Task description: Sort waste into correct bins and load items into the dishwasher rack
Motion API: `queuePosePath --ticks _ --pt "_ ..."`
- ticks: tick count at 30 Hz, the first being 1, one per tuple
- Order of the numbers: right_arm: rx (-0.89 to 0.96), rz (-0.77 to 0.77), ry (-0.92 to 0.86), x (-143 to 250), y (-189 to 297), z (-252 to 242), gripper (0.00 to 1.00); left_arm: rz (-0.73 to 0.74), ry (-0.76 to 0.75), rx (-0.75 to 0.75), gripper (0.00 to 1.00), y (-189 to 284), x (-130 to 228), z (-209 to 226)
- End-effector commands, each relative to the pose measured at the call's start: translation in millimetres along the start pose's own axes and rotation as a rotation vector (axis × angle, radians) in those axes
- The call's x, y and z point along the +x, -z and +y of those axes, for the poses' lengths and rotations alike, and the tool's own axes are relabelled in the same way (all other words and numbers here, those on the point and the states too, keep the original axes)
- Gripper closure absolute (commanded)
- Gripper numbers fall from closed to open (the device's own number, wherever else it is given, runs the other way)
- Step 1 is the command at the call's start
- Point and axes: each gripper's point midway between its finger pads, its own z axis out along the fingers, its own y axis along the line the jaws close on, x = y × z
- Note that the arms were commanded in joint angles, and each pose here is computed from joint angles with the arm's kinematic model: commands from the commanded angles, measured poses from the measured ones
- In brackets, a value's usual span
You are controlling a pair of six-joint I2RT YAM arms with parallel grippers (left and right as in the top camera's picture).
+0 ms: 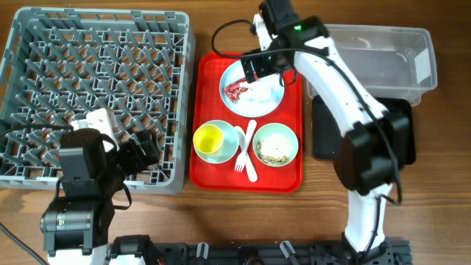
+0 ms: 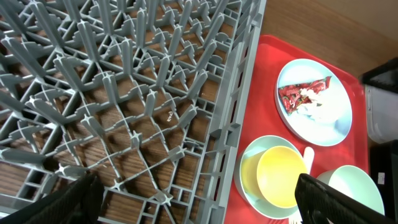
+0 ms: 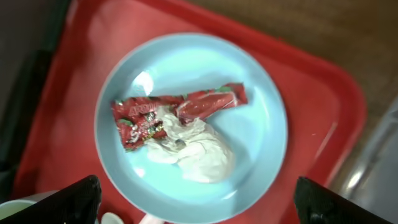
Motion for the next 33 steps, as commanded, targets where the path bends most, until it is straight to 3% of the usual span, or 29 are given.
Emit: queuePosePath --ticks 1,13,18,20,23,27,30,33 --pt "-0.026 0.07 -0.054 10.8 -31.8 3.4 0.02 -0.031 0.002 0.009 0.0 6.9 -8.9 -2.9" --pt "-0.018 0.255 -0.176 52.4 -91.2 0.1 0.3 -0.013 0.004 0.003 0.0 6.7 -4.3 -1.3" --pt "-0.013 0.285 -0.183 59.3 -85.2 -0.6 0.85 -0.01 0.004 0.002 0.0 6.7 -3.6 -1.0" --pt "-0.012 0.282 -0.188 58.3 -71.0 -2.4 0.95 -0.01 0.004 0.002 0.0 6.7 -3.6 -1.0" --pt "-0.014 0.172 -0.205 34.9 -25.1 -12.3 0.96 -0.01 0.004 0.002 0.0 6.7 -3.6 -1.0" --pt "0.098 -0.071 -0.267 0.9 67.8 -63.9 0.95 -0.01 0.004 0.002 0.0 6.7 -3.6 -1.0" --pt "0.2 -0.138 -0.347 1.6 100.8 -110.1 0.94 -0.01 0.004 0.002 0.0 6.7 -3.6 -1.0" --pt "0.267 -0.125 -0.492 17.8 105.3 -162.0 0.87 -0.01 0.004 0.002 0.0 6.7 -3.6 -1.0"
